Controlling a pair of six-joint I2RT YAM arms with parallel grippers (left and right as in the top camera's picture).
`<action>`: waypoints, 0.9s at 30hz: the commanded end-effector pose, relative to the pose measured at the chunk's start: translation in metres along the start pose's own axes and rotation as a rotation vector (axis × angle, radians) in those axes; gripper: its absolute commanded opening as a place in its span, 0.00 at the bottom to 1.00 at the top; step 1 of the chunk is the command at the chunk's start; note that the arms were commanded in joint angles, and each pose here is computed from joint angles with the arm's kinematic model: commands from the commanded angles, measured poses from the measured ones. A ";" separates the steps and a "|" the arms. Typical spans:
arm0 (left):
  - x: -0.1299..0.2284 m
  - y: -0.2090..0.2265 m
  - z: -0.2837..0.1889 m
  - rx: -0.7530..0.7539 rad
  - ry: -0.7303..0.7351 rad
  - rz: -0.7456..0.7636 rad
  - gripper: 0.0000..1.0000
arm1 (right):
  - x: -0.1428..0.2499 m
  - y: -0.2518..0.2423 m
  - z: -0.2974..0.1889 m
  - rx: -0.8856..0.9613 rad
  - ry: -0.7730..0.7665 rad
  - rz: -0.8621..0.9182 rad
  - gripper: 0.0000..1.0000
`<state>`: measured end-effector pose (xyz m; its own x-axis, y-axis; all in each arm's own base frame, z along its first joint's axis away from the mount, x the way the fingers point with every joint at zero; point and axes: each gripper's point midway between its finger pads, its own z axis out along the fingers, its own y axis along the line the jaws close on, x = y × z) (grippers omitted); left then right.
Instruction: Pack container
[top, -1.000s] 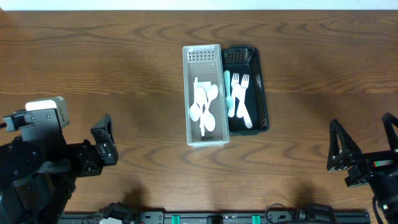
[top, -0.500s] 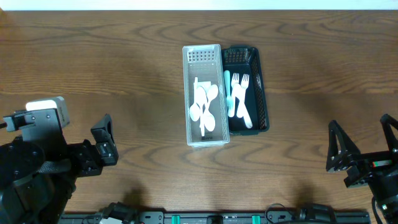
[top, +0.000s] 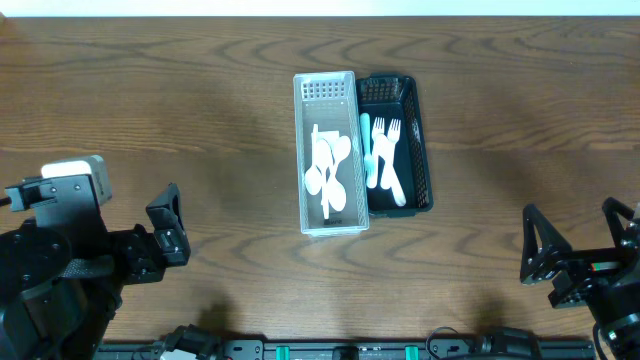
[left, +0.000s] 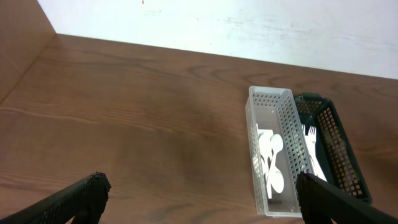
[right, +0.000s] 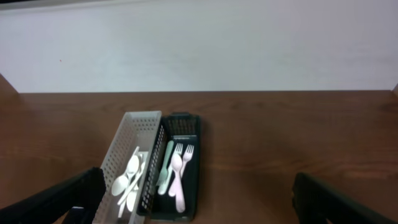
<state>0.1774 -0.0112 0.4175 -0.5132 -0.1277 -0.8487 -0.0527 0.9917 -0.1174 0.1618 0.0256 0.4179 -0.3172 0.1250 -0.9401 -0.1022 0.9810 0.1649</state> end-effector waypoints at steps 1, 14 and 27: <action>-0.002 0.004 -0.001 -0.019 -0.006 0.009 0.98 | -0.002 0.000 -0.001 0.000 -0.008 -0.002 0.99; -0.002 0.004 -0.001 -0.020 -0.006 0.009 0.98 | 0.006 -0.003 0.006 0.005 0.016 -0.034 0.99; -0.002 0.004 -0.001 -0.019 -0.006 0.009 0.98 | 0.057 -0.014 0.033 -0.005 -0.069 -0.058 0.99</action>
<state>0.1773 -0.0112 0.4174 -0.5135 -0.1277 -0.8485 -0.0528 0.9917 -0.1173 0.1744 0.0230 0.3770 -0.2283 0.0918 -0.9693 -0.1170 0.9857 0.1209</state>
